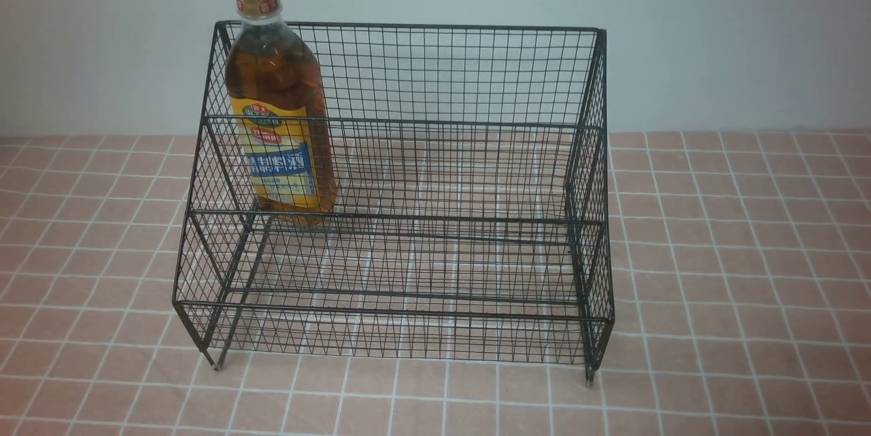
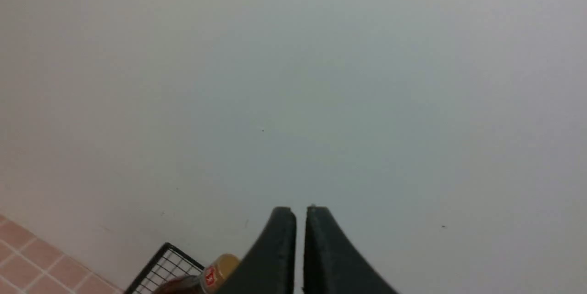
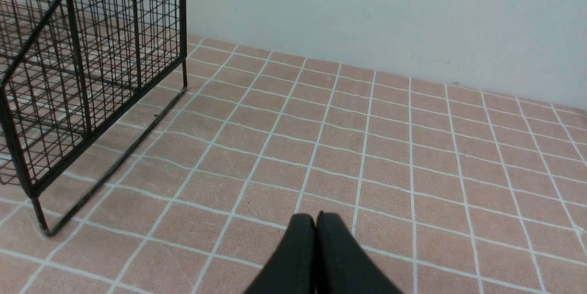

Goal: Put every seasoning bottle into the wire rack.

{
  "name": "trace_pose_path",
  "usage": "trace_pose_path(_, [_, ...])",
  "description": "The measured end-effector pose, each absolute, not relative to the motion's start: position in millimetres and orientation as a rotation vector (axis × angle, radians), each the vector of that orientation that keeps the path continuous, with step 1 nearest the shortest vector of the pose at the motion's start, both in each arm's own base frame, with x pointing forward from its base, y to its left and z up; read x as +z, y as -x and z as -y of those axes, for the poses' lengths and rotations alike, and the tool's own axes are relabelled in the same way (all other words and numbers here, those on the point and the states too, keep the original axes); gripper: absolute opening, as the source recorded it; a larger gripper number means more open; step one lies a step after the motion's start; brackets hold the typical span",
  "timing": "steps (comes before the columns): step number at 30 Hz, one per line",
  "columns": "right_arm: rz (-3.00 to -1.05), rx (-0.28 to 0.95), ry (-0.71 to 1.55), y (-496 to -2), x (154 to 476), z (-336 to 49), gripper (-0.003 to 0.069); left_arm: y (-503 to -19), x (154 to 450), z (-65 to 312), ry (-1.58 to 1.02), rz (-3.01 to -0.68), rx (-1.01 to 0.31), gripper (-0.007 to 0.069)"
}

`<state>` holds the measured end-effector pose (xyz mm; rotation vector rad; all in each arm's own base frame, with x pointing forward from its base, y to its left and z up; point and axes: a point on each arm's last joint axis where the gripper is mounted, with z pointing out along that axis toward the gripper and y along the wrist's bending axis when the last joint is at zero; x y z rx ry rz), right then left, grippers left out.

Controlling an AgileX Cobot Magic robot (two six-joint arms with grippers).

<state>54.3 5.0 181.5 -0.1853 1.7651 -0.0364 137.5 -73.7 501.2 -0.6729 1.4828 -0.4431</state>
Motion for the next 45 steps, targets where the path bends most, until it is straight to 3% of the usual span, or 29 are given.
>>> trace_pose_path(7, [-1.765, -0.036, 0.185, -54, 181, -5, -0.0014, -139, 504, 78, 0.652, -1.452, -0.479, 0.0014])
trace_pose_path(14, [-1.765, -0.036, 0.185, -54, 181, -5, -0.0014, -129, 536, 73, 0.44, -1.191, -0.529, 0.0014])
trace_pose_path(21, [-1.765, -0.036, 0.185, -54, 181, -5, -0.0014, -96, 572, 53, 0.275, -0.843, -0.713, 0.0014])
trace_pose_path(23, [-1.765, -0.036, 0.185, -54, 181, -5, -0.0014, -80, 582, 46, 0.177, -0.747, -0.783, 0.0014])
trace_pose_path(27, [-1.765, -0.036, 0.185, -54, 181, -5, -0.0014, -54, 590, 48, -0.139, -0.658, -0.781, 0.0014])
trace_pose_path(30, [-1.765, -0.036, 0.185, -54, 181, -5, -0.0014, -43, 584, 57, -0.383, -0.678, -0.735, 0.0014])
trace_pose_path(35, [-1.765, -0.036, 0.185, -54, 181, -5, -0.0014, -44, 572, 64, -0.523, -0.764, -0.675, 0.0014])
trace_pose_path(41, [-1.765, -0.036, 0.185, -54, 181, -5, -0.0014, -59, 529, 54, -0.424, -1.02, -0.618, 0.0014])
trace_pose_path(45, [-1.765, -0.036, 0.185, -54, 181, -5, -0.0014, -61, 494, 42, -0.376, -1.141, -0.509, 0.0014])
